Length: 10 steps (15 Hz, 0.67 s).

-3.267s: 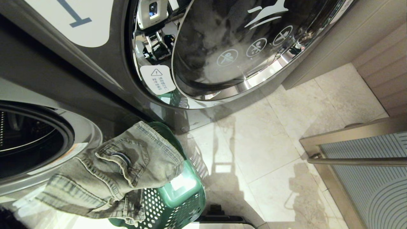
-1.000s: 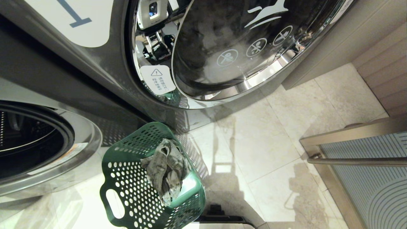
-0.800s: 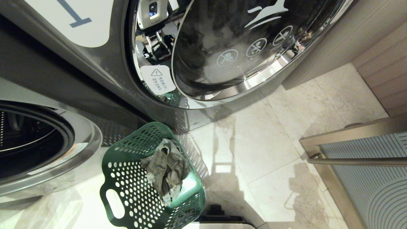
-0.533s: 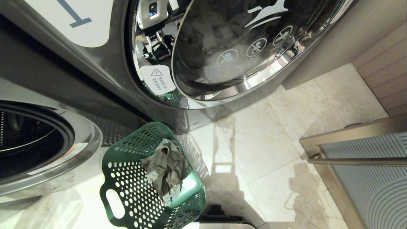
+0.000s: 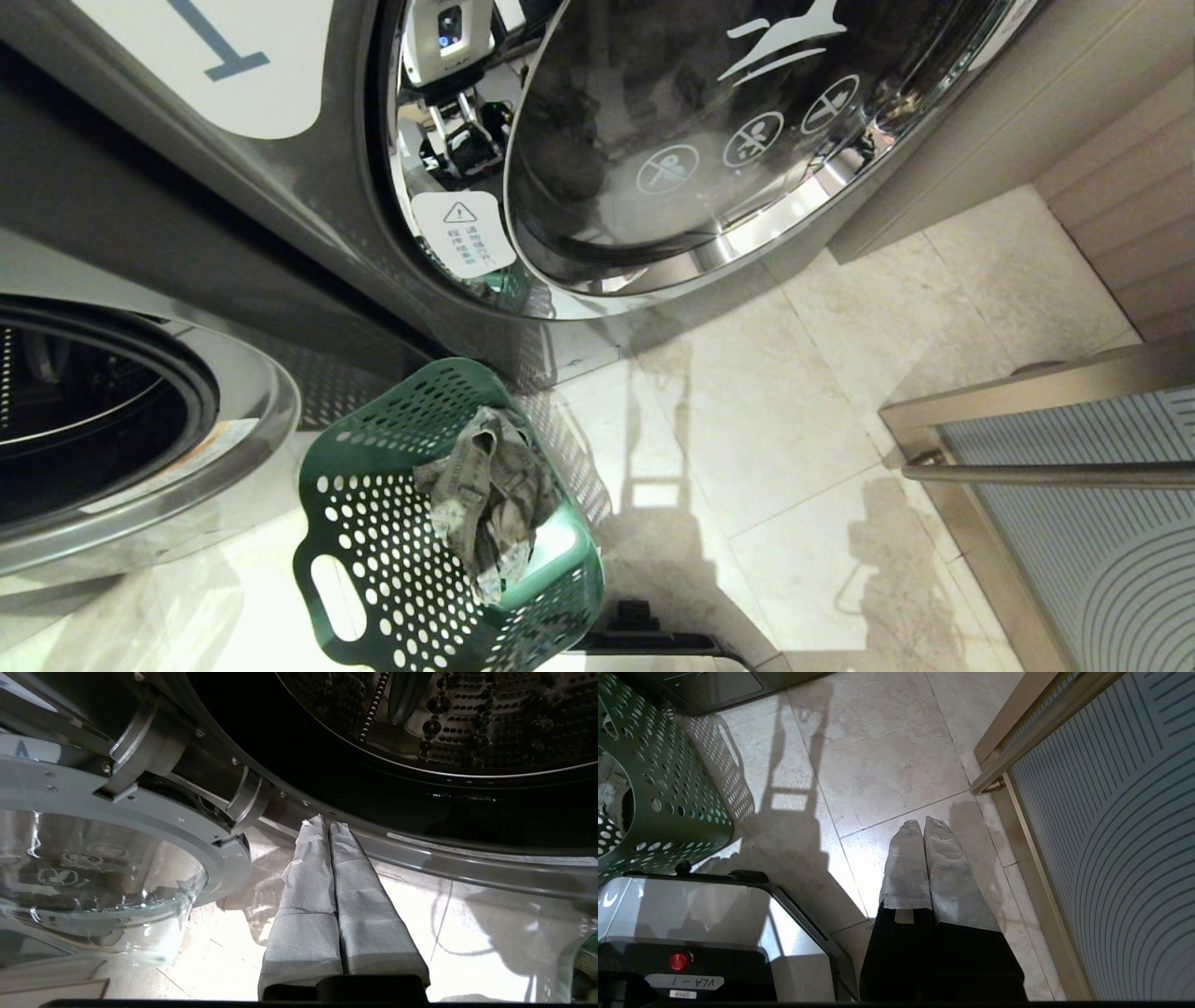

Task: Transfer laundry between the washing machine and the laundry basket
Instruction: Close the washing machine door with the left hand

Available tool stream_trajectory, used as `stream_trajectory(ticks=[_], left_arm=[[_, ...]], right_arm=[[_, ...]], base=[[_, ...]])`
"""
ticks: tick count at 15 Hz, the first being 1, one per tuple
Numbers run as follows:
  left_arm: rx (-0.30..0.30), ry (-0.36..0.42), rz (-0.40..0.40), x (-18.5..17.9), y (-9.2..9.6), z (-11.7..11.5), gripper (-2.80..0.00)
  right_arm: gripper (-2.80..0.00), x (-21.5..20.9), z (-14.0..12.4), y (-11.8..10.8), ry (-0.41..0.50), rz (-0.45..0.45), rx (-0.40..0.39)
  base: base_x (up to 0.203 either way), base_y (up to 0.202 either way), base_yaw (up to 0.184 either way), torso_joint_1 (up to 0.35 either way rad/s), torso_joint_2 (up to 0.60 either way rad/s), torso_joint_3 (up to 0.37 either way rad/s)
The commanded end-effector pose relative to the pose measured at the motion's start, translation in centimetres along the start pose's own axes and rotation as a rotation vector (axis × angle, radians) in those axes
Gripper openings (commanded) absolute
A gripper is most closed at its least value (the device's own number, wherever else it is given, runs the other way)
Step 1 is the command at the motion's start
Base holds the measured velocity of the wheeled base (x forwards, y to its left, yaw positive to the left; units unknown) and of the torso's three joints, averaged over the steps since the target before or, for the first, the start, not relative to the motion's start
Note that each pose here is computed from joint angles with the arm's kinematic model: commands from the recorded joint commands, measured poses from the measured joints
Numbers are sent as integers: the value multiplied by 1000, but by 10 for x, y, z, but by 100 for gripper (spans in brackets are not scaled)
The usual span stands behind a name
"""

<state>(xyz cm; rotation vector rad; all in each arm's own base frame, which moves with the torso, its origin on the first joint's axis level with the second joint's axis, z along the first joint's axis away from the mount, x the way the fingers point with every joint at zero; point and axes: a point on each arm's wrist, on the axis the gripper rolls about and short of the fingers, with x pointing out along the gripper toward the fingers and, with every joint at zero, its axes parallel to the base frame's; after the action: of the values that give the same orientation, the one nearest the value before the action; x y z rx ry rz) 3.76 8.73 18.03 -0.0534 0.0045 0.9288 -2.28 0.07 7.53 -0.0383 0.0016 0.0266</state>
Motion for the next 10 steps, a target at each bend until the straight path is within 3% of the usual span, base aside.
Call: stream_trajectory(ticks=[1,10], left_arm=[[-5,10,-12,-1,-1,-4,-280],[-10,43,-17,0,-1,-13,-280]], right_arm=[[-280,0,0,0,-1,1,-1],[-280,0,0,0,0,1,-1]], base=[[0,0,0,0,0,0],[0,0,0,0,0,0]])
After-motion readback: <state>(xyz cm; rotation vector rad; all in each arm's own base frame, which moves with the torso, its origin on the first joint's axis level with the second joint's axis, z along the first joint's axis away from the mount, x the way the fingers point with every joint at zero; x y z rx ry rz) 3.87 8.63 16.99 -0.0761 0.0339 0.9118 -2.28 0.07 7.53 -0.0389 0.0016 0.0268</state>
